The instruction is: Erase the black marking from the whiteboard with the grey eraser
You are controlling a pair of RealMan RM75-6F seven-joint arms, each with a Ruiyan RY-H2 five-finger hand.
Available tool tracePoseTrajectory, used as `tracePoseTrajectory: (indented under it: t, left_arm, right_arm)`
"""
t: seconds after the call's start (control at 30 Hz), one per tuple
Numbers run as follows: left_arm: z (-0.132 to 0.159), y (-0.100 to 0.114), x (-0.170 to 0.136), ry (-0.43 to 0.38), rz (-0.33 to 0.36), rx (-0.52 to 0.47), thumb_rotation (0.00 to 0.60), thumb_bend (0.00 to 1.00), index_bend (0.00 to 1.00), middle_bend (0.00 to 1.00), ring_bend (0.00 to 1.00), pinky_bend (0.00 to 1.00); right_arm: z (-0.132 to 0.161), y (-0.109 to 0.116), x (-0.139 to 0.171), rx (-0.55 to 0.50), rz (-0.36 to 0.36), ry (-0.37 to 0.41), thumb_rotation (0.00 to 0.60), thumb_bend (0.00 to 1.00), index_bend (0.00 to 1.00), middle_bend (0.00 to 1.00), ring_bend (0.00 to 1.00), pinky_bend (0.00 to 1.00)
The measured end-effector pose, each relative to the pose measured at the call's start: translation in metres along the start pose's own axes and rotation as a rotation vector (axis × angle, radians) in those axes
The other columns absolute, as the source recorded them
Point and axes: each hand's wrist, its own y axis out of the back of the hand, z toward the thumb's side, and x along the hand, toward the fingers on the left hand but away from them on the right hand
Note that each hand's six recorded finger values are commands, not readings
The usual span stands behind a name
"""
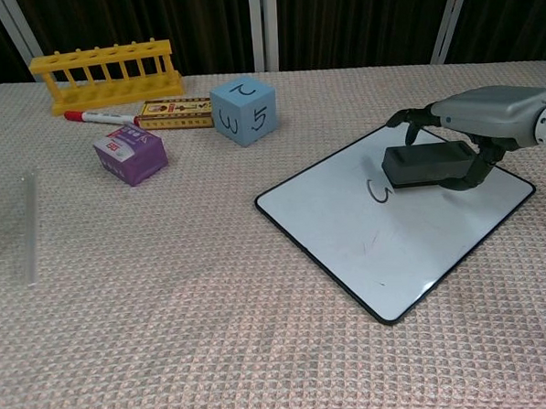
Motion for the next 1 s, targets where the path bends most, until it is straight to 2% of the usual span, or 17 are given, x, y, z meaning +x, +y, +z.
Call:
tracePoseTrajectory:
  t: [0.3,0.63,1.0]
  left_arm:
    - [-0.0032,-0.0011,0.0012,0.010,-0.008,0.001,0.600,0.10,0.20,0.17,0.12,0.19]
    - [-0.0057,-0.0012,-0.0001,0.017,-0.010,0.001,0.600,0.10,0.20,0.17,0.12,0.19]
    - [-0.0073,-0.0031,-0.0013,0.024,-0.013,-0.005,0.600,0.10,0.20,0.17,0.12,0.19]
  right_arm:
    - [-0.0006,0.0023,-0.0012,0.008,-0.032,-0.007,0.600,0.27,0.10,0.23,0.13,0.24]
    - [0.0041,0.0010,-0.0020,0.013,-0.047,0.008,0.600,0.28,0.24,0.31,0.22,0.37]
    - [0.0037,-0.0015,-0.0023,0.026,-0.058,0.000,0.600,0.31,0.34,0.38,0.31,0.44]
